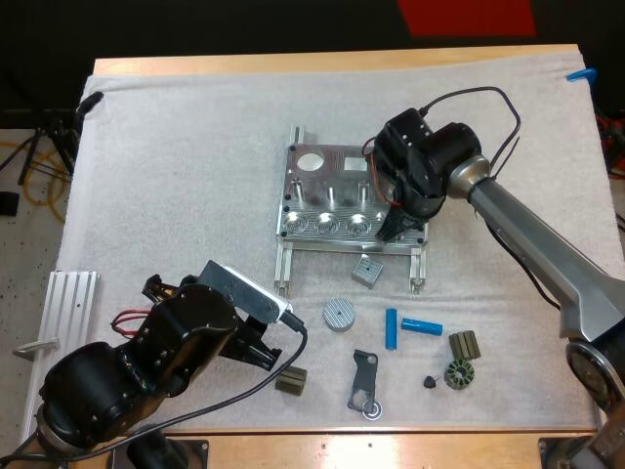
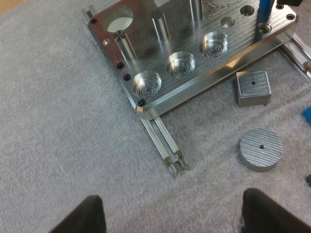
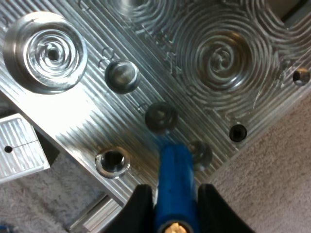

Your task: Load cells from right to left

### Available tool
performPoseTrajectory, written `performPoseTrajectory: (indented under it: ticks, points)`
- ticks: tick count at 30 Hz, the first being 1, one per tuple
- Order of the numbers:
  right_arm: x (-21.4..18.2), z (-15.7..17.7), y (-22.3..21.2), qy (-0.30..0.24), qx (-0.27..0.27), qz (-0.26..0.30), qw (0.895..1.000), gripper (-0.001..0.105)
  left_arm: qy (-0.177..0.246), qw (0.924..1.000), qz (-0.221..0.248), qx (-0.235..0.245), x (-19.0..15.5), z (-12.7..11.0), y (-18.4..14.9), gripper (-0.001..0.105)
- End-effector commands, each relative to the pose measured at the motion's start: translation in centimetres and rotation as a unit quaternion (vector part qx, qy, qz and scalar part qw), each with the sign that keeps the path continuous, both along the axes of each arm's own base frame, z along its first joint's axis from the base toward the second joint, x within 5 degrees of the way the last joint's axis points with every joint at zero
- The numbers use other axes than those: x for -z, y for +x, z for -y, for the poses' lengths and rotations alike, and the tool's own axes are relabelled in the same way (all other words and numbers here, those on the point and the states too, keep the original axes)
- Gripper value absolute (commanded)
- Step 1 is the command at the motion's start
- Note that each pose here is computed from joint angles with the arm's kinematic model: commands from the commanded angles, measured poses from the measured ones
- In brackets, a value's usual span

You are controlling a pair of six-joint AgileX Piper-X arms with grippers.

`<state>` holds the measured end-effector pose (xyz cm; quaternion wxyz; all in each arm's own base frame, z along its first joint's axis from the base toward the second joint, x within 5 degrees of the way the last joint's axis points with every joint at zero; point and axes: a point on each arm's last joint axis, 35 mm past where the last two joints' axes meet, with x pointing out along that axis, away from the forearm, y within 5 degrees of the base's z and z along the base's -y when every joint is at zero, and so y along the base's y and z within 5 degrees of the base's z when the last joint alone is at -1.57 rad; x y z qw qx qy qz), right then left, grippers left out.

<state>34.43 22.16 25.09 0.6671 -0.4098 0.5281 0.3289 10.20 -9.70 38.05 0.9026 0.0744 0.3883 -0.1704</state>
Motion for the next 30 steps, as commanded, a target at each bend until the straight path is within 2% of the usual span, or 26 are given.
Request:
performPoseTrajectory:
  ticks: [1,5,21,30]
  points:
    - [-0.6,0.2,-0.3,-0.004,-0.001,0.006,1.000,0.001,0.000,0.9999,0.009,-0.008,-0.2,-0.2,-0.1,0.059]
    - [-0.7,0.4,-0.2,-0.027,-0.004,0.020,0.999,0.001,0.000,0.9999,0.009,-0.008,-0.2,-0.2,-0.1,0.059]
    - [-0.7,0.2,0.0,-0.016,-0.004,0.029,0.999,0.001,0.001,0.9999,0.009,-0.006,-0.2,-0.2,-0.1,0.059]
    - [0.5,0.3,-0.2,-0.027,-0.004,0.013,1.000,0.001,-0.003,0.9999,0.013,-0.006,-0.3,-0.1,0.0,0.059]
